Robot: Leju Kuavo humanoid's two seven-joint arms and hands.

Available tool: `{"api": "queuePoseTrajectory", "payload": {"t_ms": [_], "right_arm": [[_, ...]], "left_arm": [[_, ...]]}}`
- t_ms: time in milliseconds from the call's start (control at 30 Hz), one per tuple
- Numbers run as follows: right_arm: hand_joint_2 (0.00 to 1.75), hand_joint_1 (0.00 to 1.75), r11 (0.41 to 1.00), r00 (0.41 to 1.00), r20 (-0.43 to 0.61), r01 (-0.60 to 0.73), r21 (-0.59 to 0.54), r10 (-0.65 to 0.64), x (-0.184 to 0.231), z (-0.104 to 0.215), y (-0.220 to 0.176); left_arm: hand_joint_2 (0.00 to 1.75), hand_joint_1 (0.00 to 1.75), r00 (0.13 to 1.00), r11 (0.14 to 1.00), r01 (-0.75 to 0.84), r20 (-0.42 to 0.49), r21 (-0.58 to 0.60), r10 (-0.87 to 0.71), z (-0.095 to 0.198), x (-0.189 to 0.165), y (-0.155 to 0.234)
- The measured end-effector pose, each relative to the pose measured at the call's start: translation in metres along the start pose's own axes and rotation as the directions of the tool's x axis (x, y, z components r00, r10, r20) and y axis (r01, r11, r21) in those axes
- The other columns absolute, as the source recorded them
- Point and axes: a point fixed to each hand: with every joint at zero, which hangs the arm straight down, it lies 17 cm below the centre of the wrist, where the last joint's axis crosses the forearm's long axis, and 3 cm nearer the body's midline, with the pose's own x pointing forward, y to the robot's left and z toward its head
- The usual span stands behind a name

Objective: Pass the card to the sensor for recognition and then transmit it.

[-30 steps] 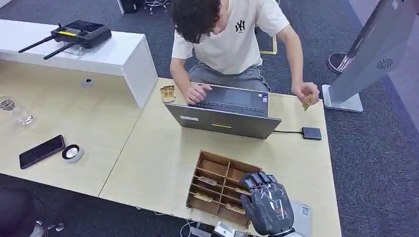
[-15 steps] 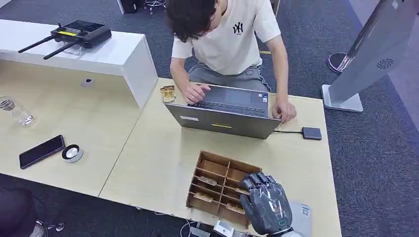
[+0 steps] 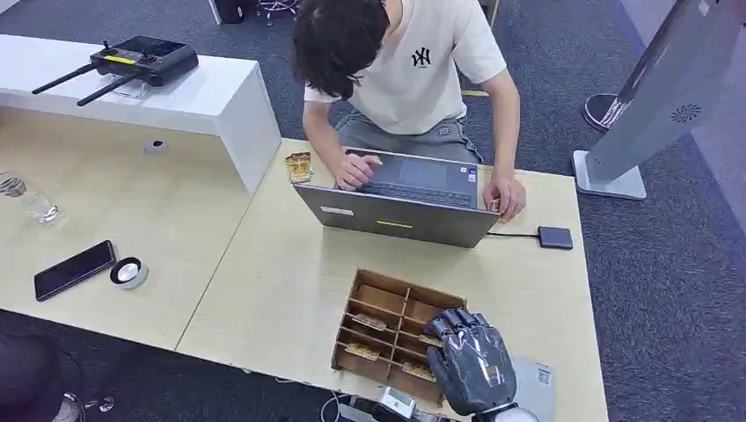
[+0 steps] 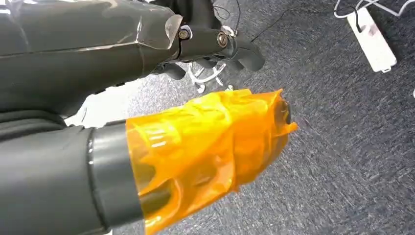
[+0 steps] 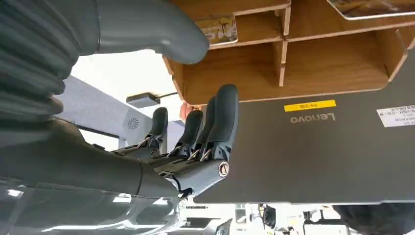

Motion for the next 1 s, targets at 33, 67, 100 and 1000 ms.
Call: {"api": "queuePoseTrajectory", "payload": {"t_ms": [33, 67, 100, 1000], "right_arm": [[1.75, 0.86, 1.000, 1.000, -0.001, -0.001, 0.002, 0.001, 0.000, 0.000, 0.001], [1.75, 0.84, 1.000, 1.000, -0.003, -0.001, 0.005, 0.001, -0.001, 0.000, 0.002], [1.75, 0.84, 1.000, 1.000, -0.003, -0.002, 0.007, 0.002, -0.001, 0.000, 0.003], [1.75, 0.91, 0.998, 0.999, -0.040, -0.013, 0.057, 0.016, -0.010, 0.003, 0.016]], "left_arm": [[0.00, 0.00, 1.000, 1.000, -0.001, -0.001, 0.000, 0.001, 0.000, 0.000, 0.000], [0.00, 0.00, 1.000, 1.000, -0.003, -0.003, 0.001, 0.003, 0.000, 0.000, 0.000], [0.00, 0.00, 1.000, 1.000, -0.006, -0.004, 0.001, 0.006, 0.000, 0.000, 0.000], [0.00, 0.00, 1.000, 1.000, -0.006, -0.012, 0.009, 0.007, 0.000, -0.001, 0.002]]}}
